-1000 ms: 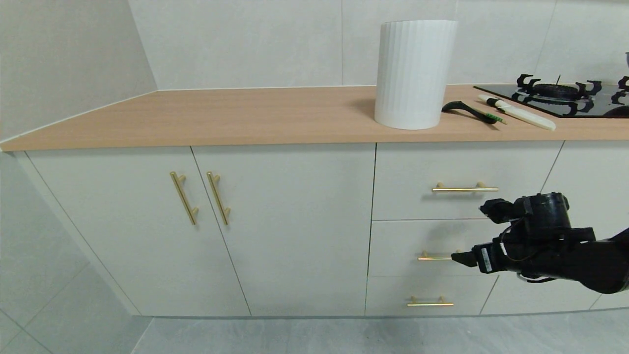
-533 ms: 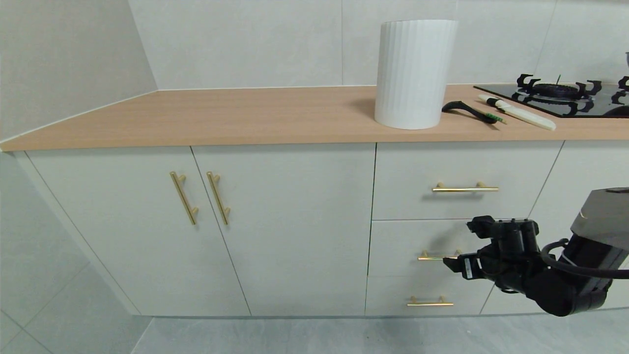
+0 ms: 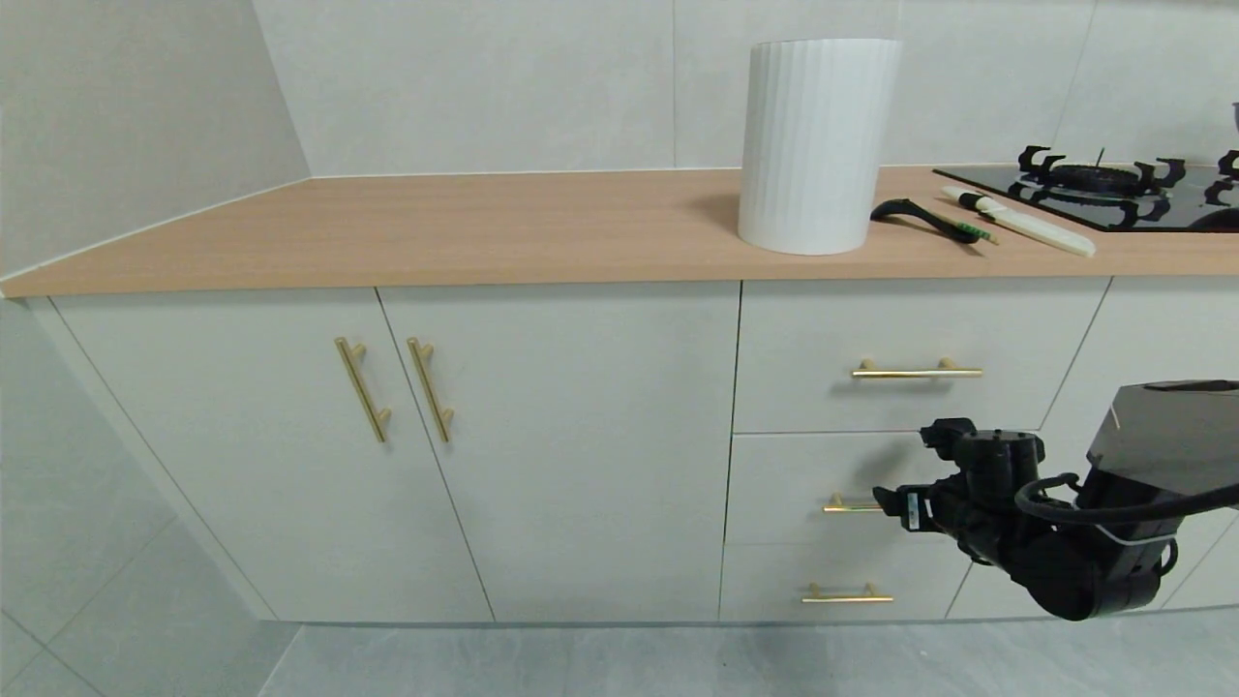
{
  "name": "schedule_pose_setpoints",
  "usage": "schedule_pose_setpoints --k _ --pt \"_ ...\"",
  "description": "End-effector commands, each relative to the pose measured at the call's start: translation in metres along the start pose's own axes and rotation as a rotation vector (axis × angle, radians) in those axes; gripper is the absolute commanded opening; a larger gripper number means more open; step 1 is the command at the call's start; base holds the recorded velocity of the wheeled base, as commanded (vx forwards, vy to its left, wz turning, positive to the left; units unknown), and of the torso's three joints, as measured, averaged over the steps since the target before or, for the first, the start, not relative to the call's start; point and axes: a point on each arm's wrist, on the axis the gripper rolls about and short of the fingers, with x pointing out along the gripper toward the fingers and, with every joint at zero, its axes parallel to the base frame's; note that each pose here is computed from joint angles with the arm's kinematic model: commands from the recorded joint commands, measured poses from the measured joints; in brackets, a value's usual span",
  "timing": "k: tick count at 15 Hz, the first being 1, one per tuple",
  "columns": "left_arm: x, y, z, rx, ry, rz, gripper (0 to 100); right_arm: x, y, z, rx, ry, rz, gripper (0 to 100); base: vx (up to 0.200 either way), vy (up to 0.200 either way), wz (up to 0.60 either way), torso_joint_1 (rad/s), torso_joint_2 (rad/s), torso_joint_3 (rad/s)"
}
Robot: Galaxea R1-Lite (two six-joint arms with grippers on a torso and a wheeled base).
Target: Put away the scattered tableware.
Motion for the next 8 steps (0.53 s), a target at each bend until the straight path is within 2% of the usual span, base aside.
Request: schedule_pose_setpoints --k 1,5,8 --pt "0.000 0.000 0.000 0.000 0.001 0.002 100 0.007 0.001 -0.011 -0.007 0.029 -0.004 100 0.000 0.000 0.00 0.000 0.00 0.000" --pt "0.000 0.000 0.000 0.000 0.001 0.002 100 0.022 0.003 -0.021 -0.006 0.040 -0.027 100 0.000 0.000 0.00 0.000 0.00 0.000" --pt "0.000 0.000 0.000 0.000 0.001 0.002 100 0.028 0.004 -0.020 0.000 0.009 -0.040 100 0.000 0.000 0.00 0.000 0.00 0.000"
